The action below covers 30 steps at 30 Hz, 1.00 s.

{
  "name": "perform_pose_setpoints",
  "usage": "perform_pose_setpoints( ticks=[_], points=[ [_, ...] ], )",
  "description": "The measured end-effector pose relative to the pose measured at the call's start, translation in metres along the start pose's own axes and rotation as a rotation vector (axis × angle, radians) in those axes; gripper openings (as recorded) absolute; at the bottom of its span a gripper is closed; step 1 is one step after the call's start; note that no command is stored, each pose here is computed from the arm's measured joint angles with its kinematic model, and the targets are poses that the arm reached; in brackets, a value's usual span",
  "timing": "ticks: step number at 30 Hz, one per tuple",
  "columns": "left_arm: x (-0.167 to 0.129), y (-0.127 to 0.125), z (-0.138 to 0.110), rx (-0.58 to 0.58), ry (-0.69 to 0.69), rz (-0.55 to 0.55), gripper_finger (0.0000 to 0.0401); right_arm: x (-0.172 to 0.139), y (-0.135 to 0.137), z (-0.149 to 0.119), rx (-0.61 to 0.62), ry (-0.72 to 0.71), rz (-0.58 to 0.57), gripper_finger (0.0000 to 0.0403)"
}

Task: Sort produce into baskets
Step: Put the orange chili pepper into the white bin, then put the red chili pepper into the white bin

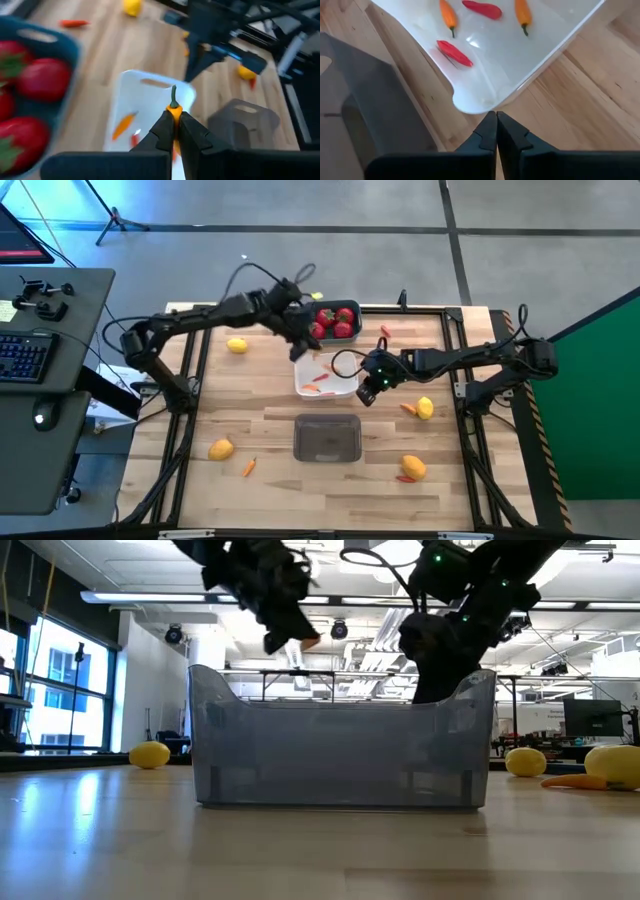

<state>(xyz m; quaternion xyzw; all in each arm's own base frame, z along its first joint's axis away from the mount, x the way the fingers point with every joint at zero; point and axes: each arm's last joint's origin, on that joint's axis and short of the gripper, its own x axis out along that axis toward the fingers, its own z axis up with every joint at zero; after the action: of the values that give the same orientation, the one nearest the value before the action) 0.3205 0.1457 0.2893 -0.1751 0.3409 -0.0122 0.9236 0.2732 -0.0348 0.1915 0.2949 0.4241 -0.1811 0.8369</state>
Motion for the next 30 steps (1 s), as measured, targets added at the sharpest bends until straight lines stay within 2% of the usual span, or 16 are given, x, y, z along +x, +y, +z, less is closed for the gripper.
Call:
perform_pose_setpoints(
  ticks=[2,7,10,16,20,27,30],
  points=[
    [0.015,-0.008,-0.001,0.009,0.017,-0.012,0.0001,0.0,0.0,0.001,0.007,-0.004,0.003,0.0],
    [0.052,-0.018,-0.011,0.012,0.083,0.047,0.0001,0.0,0.0,0.001,0.008,-0.006,0.005,0.0],
    [0.075,-0.019,-0.021,0.002,0.144,0.038,0.0001,-0.003,0.0,0.002,0.008,-0.013,0.009,0.0],
    [0.106,-0.012,-0.038,-0.01,0.233,0.086,0.0009,-0.013,-0.006,0.0,-0.006,0.012,-0.011,0.0],
    [0.108,-0.008,-0.04,-0.036,0.242,0.095,0.003,-0.027,-0.01,0.0,-0.027,0.018,-0.007,0.0],
    [0.094,-0.003,-0.034,-0.056,0.214,0.104,0.0087,-0.045,-0.014,-0.007,-0.024,0.119,0.087,0.0002],
    [0.081,-0.006,-0.026,-0.008,0.176,0.104,0.0108,-0.048,-0.014,-0.013,-0.023,0.178,0.093,0.0016]
  ],
)
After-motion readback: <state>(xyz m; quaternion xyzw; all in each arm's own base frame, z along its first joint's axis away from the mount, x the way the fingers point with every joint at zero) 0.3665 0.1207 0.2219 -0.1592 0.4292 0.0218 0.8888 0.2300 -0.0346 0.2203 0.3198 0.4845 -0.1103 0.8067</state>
